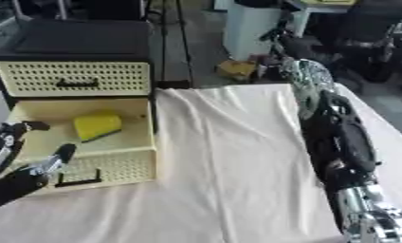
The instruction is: Pick up objects from table and place into drawer.
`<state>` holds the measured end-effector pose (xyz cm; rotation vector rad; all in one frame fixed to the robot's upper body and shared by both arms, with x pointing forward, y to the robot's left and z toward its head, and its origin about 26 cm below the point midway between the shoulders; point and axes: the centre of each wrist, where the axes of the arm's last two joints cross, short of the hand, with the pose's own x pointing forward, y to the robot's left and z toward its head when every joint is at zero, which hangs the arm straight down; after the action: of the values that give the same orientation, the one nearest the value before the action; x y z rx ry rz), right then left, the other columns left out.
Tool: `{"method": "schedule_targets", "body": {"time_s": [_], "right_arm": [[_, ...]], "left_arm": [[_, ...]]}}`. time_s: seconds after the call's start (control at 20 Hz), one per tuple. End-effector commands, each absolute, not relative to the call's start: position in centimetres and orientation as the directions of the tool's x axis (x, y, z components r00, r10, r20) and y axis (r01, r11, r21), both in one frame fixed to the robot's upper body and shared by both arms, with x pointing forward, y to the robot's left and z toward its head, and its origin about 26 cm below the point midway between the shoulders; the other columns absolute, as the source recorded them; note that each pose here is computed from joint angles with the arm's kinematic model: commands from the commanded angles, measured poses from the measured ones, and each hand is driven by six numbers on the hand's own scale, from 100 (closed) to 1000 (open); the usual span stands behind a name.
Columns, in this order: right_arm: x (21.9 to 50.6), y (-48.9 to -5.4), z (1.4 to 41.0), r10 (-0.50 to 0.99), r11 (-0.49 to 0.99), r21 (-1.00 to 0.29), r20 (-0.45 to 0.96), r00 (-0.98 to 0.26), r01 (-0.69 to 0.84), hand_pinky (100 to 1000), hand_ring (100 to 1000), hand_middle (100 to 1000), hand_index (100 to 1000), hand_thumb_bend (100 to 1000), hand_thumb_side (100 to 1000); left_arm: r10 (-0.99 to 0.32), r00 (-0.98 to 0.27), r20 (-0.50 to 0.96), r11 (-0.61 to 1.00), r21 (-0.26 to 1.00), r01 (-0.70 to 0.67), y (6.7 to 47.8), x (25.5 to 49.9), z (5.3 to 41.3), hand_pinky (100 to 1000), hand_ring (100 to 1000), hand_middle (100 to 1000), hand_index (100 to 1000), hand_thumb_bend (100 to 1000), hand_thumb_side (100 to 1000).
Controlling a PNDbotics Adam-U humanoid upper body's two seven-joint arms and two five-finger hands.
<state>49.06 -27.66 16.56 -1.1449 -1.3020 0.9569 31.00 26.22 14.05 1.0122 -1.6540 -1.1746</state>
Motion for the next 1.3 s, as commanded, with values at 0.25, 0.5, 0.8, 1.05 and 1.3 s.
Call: {"method": "schedule_targets", "body": {"time_s": [0.25,0.5,0.8,1.05,1.3], "right_arm": [[49.3,-31.3,16.8,0.938,0.193,-0.979,0.203,0.281,0.064,950,1000,931,893,113,237],[48.9,-33.0,14.6,0.902,0.208,-0.978,0.203,0.382,0.029,945,1000,923,895,127,287],[48.2,-34.6,11.5,0.869,0.236,-0.972,0.206,0.449,-0.011,930,1000,911,895,154,349],[47.5,-35.3,8.8,0.855,0.251,-0.967,0.205,0.477,-0.034,925,1000,910,895,156,366],[46.7,-35.5,6.1,0.845,0.263,-0.963,0.203,0.495,-0.053,920,1000,910,895,155,377]], "left_arm": [[-0.931,-0.326,0.163,0.221,0.964,-0.150,26.3,30.8,15.0,100,100,100,780,501,1000],[-0.933,-0.323,0.157,0.212,0.967,-0.143,26.5,30.7,14.9,100,100,100,780,498,1000],[-0.935,-0.321,0.151,0.204,0.970,-0.136,26.6,30.6,14.9,100,100,100,780,497,1000],[-0.935,-0.322,0.148,0.200,0.971,-0.134,26.6,30.5,14.8,100,100,100,781,496,1000],[-0.936,-0.322,0.143,0.194,0.972,-0.131,26.6,30.5,14.8,100,100,100,781,496,1000]]}}
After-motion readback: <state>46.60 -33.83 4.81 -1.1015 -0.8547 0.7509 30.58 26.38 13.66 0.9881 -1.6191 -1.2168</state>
